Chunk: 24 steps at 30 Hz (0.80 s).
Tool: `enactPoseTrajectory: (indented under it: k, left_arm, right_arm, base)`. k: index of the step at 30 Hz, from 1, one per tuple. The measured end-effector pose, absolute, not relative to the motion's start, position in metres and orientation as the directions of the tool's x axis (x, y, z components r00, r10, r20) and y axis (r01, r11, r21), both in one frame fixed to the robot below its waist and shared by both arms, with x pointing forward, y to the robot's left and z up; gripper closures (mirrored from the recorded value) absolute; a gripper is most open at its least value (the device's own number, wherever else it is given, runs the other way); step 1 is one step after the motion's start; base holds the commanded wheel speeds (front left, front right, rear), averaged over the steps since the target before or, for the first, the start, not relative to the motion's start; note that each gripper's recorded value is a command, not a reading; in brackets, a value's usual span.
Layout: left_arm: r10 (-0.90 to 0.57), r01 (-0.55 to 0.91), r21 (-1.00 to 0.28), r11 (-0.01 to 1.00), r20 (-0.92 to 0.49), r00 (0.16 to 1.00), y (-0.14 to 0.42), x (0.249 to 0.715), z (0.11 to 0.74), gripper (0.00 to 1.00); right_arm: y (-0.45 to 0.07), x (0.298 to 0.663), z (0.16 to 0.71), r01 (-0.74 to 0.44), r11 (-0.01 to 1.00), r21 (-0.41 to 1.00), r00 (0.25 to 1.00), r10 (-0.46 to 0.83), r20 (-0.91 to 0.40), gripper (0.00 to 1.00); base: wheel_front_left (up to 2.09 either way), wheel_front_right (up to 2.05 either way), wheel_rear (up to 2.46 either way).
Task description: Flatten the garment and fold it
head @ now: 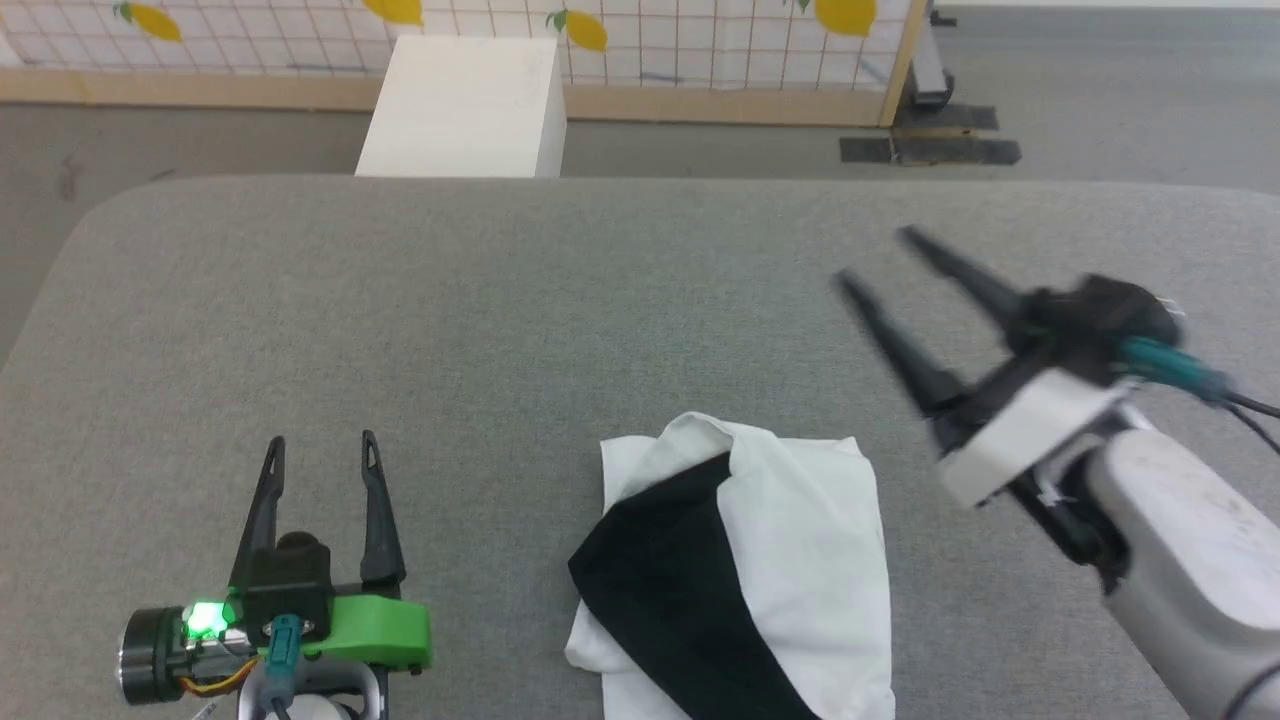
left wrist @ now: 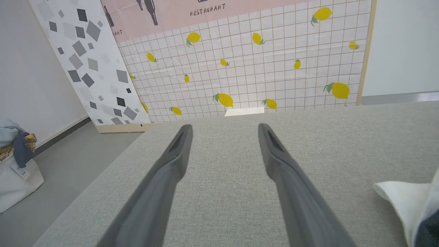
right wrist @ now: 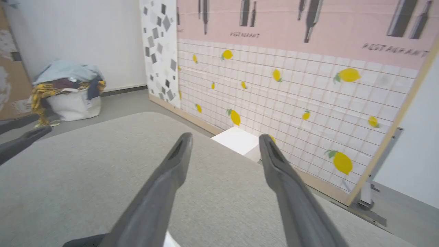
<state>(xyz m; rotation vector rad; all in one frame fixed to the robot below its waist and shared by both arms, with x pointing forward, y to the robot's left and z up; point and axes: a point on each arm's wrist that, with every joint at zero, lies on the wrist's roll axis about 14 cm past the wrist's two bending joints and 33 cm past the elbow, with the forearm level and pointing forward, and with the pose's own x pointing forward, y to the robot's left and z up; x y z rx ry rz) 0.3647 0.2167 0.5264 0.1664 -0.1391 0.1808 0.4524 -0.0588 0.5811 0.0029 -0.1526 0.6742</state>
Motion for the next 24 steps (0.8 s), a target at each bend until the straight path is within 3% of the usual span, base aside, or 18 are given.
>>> enactPoseTrajectory:
  k: [4,8,11,15,19,20,24]
  left_arm:
    - [0.157,-0.182,0.147,0.972,0.170,0.973,0.214,0.363,0.532,0.00]
    - [0.147,-0.174,0.143,0.974,0.185,0.972,0.212,0.360,0.537,0.00]
    - [0.151,-0.179,0.141,0.974,0.188,0.971,0.213,0.359,0.538,0.00]
    - [0.139,-0.165,0.141,0.976,0.181,0.974,0.212,0.360,0.536,0.00]
    - [0.134,-0.158,0.140,0.977,0.169,0.977,0.211,0.362,0.533,0.00]
    - [0.132,-0.155,0.137,0.978,0.162,0.978,0.209,0.362,0.530,0.00]
    - [0.134,-0.154,0.121,0.981,0.155,0.979,0.207,0.363,0.528,0.00]
  right_arm:
    - [-0.116,0.448,0.594,-0.447,0.894,-0.015,0.866,0.437,0.245,0.00]
    - [-0.160,0.426,0.582,-0.284,0.958,0.029,0.927,0.267,0.262,0.00]
    - [-0.161,0.408,0.559,-0.260,0.963,0.066,0.947,0.241,0.215,0.00]
    - [-0.139,0.403,0.544,-0.330,0.943,0.053,0.940,0.323,0.105,0.00]
    - [-0.108,0.403,0.507,-0.445,0.894,0.059,0.878,0.448,-0.166,0.00]
    - [-0.101,0.401,0.484,-0.486,0.870,0.081,0.809,0.483,-0.334,0.00]
    - [-0.102,0.400,0.446,-0.505,0.852,0.142,0.657,0.486,-0.576,0.00]
  base:
    - [0.00,0.00,0.00]
    - [0.00,0.00,0.00]
    - [0.00,0.00,0.00]
    - [0.00,0.00,0.00]
    - [0.00,0.00,0.00]
    - [0.00,0.00,0.00]
    - [0.00,0.00,0.00]
